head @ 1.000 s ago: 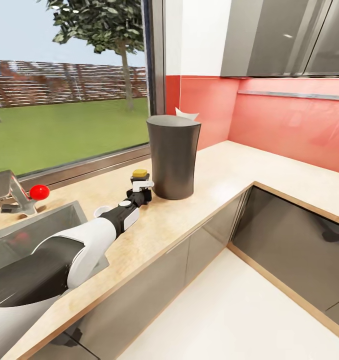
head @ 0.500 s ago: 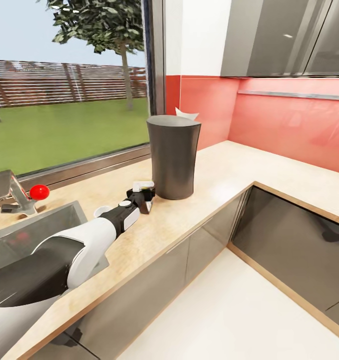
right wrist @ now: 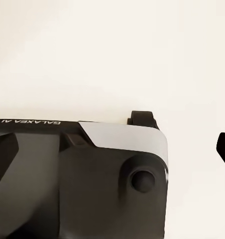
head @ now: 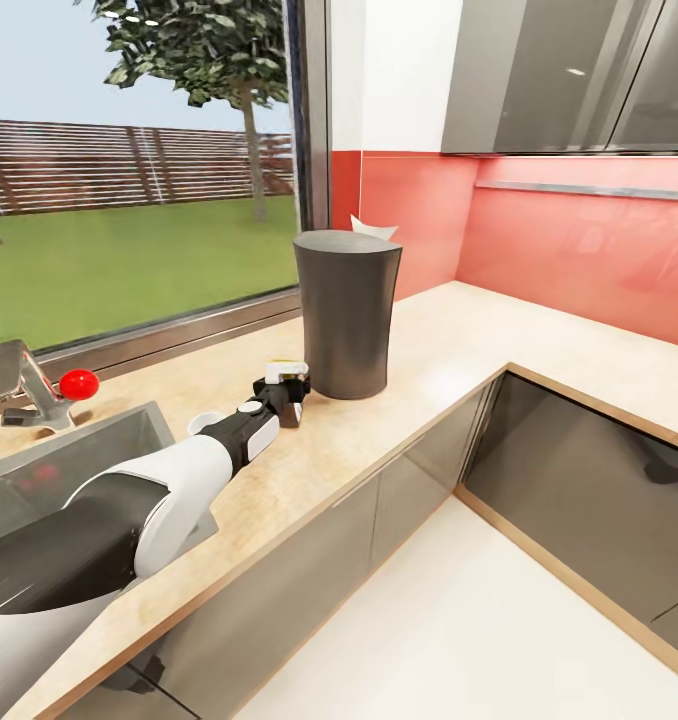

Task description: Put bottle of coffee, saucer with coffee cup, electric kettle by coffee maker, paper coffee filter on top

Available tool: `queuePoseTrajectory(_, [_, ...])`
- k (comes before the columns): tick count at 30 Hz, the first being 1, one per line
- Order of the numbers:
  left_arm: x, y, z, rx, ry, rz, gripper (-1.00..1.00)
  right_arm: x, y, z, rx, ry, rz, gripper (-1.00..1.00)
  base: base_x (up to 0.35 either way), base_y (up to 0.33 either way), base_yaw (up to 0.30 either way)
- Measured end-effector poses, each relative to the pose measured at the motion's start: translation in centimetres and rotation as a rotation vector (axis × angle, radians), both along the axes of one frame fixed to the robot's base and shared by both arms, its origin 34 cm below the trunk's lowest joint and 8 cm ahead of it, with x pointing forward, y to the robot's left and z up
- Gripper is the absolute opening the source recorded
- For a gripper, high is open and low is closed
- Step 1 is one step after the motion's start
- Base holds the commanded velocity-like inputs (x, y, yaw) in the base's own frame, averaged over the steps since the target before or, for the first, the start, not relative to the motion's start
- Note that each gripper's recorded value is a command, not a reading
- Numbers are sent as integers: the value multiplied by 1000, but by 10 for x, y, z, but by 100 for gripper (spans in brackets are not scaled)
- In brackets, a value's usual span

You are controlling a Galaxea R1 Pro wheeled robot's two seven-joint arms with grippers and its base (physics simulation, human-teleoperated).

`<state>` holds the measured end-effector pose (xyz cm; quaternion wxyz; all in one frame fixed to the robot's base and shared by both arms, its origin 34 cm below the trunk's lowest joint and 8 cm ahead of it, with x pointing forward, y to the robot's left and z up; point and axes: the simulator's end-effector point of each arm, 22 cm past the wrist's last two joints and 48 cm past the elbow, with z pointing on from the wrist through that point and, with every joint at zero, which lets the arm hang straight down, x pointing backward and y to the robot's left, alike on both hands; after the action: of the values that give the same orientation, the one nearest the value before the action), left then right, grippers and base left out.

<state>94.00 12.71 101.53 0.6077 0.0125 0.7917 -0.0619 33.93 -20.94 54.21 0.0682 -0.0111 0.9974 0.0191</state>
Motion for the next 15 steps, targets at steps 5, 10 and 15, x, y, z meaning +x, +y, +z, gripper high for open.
queuePoseTrajectory(5, [0, 0, 0, 0, 0, 0, 100, 0, 0, 0, 0, 0, 0, 100, -143, 0, 0])
queuePoseTrajectory(10, [0, 0, 0, 0, 0, 0, 100, 0, 0, 0, 0, 0, 0, 100, -28, 0, 0])
queuePoseTrajectory(15, [0, 0, 0, 0, 0, 0, 100, 0, 0, 0, 0, 0, 0, 100, -146, 0, 0])
